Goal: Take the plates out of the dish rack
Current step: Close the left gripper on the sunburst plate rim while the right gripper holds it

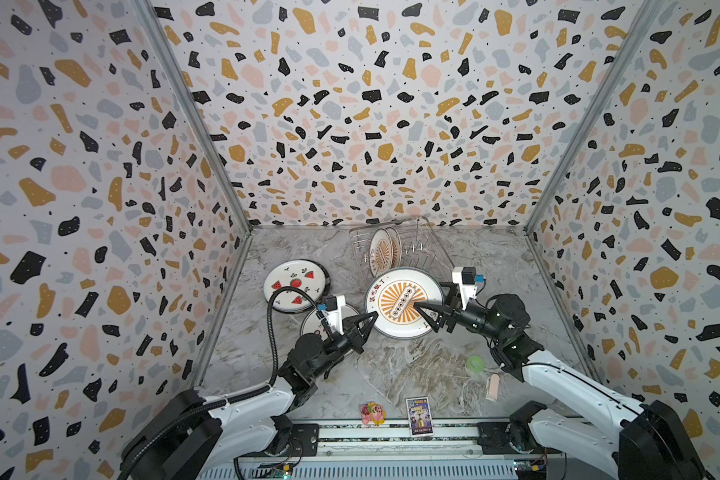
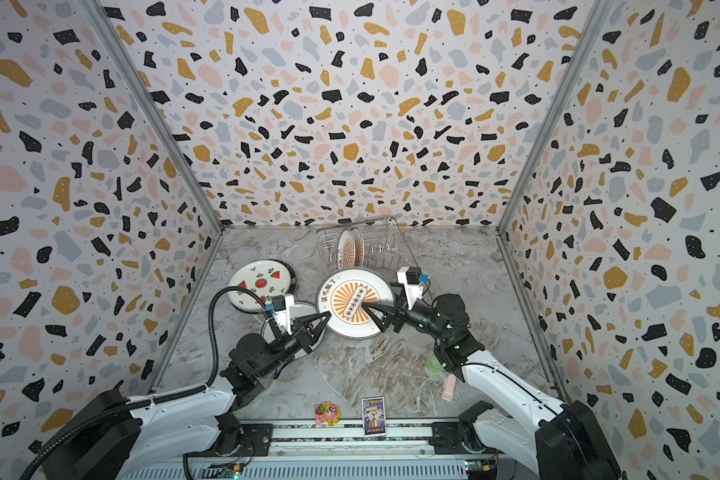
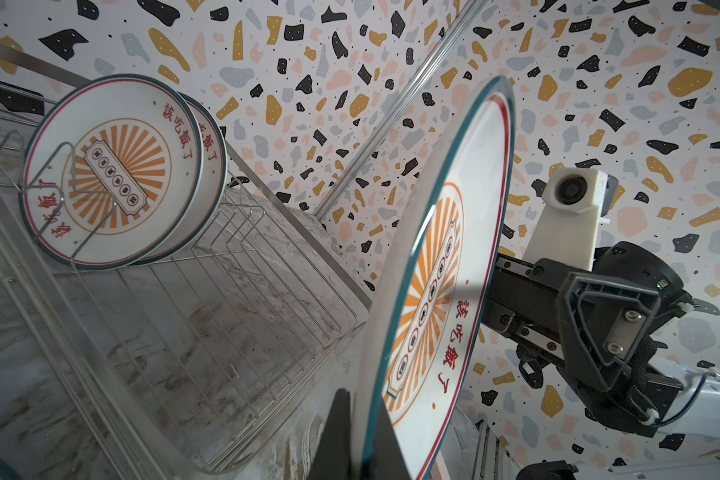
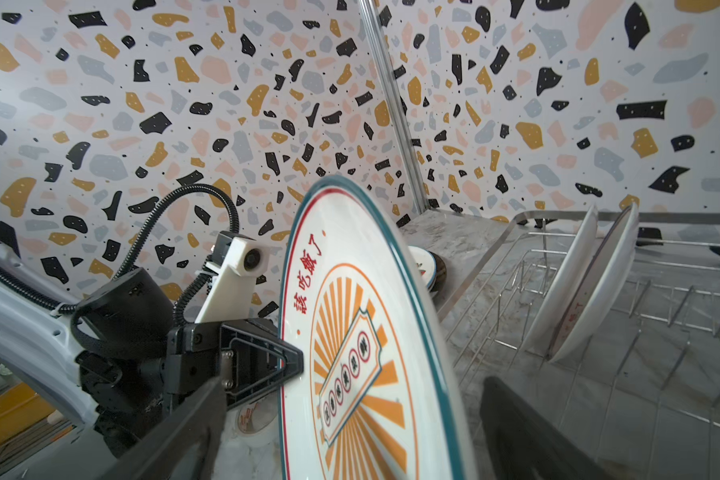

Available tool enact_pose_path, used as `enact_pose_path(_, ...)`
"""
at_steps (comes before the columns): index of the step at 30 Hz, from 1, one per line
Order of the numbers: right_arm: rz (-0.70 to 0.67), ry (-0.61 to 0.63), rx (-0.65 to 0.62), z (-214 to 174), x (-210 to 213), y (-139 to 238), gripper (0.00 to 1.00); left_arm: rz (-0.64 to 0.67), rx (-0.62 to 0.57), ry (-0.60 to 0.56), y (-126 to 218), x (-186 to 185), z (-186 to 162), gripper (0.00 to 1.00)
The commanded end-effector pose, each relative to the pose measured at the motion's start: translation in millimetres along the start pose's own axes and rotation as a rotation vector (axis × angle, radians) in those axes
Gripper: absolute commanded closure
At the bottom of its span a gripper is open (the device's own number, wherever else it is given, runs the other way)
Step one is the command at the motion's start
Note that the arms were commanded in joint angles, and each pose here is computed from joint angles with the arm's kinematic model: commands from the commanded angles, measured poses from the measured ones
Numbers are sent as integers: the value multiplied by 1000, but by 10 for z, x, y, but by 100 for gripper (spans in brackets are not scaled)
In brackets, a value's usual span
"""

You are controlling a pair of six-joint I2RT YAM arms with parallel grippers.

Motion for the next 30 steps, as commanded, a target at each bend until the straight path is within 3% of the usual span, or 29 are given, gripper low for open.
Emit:
enact_pose_path(1,-56,11,-32,171,-22,0,1,-66,-88,-26,49,-167,160,100)
enact_pose_path(14,-177,-7,-65,101,-87,149,1,-36,-143,-3,101,-136,225,100)
enact_pose_path(18,-166,-24,-88,46,-8,181,1,-24,-158,3,118,-118,243,100)
enact_pose_path(25,-300,2,-147,-186,120,193,1,-5,-209,11,163,-126,331,100)
enact_pose_path(30,-307,16,-135,-272,198,113,1,-1,-225,29,182,-138,386,100)
Point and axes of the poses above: each gripper's point midway between its finger pads, its own y axis back along the fingers, its own x axis along the line the jaws close on, z = x × y, the point moved 5 cm from there along y, back along the fingers, and after that the axes turned 9 degrees about y, right-handed, at the moved point
